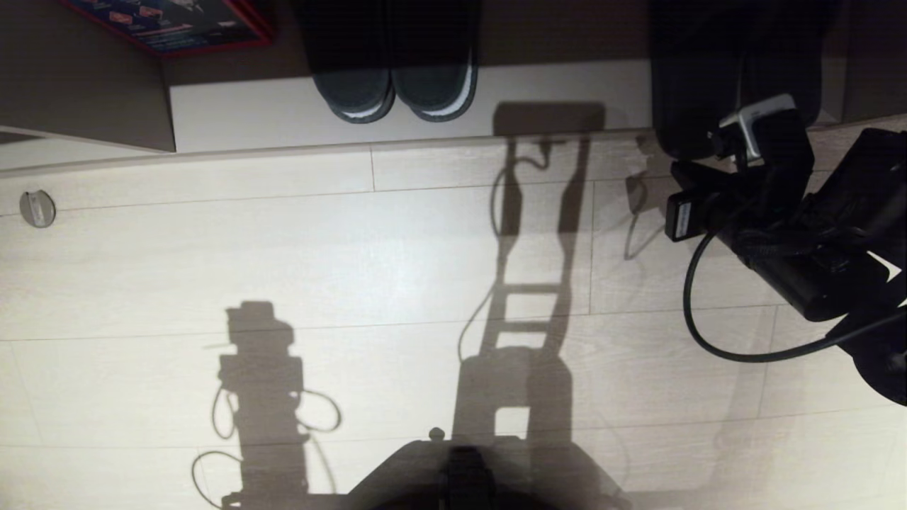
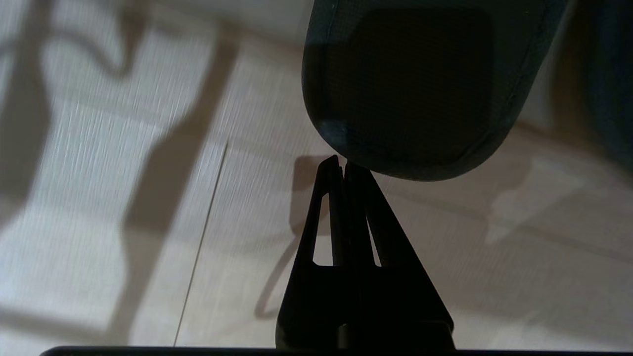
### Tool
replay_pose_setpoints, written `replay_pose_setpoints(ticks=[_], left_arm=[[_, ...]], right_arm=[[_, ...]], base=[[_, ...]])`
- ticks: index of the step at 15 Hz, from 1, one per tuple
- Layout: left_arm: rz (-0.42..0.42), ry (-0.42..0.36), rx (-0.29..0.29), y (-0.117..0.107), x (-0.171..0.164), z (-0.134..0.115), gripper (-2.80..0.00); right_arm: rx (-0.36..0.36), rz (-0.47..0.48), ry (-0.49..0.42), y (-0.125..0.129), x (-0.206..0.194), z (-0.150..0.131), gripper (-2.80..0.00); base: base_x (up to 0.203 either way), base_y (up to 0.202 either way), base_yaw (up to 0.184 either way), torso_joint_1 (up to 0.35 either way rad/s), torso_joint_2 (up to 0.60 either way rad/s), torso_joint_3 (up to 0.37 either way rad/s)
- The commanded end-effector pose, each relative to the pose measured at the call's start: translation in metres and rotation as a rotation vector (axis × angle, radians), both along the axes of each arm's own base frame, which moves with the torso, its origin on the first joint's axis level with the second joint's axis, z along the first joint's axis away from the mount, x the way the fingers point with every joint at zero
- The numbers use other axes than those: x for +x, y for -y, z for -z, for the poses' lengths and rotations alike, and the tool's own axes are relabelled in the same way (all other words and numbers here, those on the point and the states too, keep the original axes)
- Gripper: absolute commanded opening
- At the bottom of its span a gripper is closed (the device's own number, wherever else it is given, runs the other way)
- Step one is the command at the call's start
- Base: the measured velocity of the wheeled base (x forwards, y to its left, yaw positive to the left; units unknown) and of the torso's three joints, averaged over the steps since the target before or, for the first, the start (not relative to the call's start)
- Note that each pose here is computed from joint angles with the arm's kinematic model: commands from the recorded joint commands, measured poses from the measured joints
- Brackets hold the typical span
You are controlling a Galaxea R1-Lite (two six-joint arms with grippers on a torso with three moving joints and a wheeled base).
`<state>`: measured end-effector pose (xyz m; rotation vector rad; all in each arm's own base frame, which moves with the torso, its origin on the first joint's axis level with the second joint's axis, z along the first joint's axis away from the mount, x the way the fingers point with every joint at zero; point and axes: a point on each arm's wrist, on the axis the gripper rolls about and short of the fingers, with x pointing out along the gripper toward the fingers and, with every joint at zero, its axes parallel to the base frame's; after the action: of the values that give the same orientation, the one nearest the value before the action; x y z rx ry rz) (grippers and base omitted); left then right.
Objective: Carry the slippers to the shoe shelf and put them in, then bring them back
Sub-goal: Pick up the slippers in the shoe cabinet
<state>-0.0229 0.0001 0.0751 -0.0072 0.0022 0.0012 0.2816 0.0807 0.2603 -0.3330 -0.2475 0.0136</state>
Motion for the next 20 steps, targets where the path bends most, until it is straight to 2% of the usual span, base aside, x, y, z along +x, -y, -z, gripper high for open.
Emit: replay_pose_setpoints(ticks=[1, 7, 11, 16, 20], left_arm=[[0.0, -0.001, 0.0, 0.0, 0.0, 0.0, -2.8], [0.0, -0.001, 0.0, 0.0, 0.0, 0.0, -2.8], [0.0, -0.001, 0.0, 0.0, 0.0, 0.0, -2.8], [0.0, -0.002, 0.0, 0.0, 0.0, 0.0, -2.8], [0.0, -0.001, 0.0, 0.0, 0.0, 0.0, -2.8]], right_arm=[[0.006, 0.002, 0.029, -0.002, 0.006, -0.007, -2.8], [0.009, 0.005, 0.044, -0.001, 0.004, -0.012, -2.8], [-0.011, -0.016, -0.005, 0.004, -0.025, -0.004, -2.8], [0.001, -0.074, 0.044, 0.015, -0.084, -0.01, -2.8], [-0.001, -0.086, 0.034, 0.028, -0.125, 0.004, -2.8]], base=[[0.0, 0.0, 0.0, 0.0, 0.0, 0.0], [0.0, 0.0, 0.0, 0.0, 0.0, 0.0], [0.0, 0.0, 0.0, 0.0, 0.0, 0.0], [0.0, 0.0, 0.0, 0.0, 0.0, 0.0], [0.0, 0.0, 0.0, 0.0, 0.0, 0.0]])
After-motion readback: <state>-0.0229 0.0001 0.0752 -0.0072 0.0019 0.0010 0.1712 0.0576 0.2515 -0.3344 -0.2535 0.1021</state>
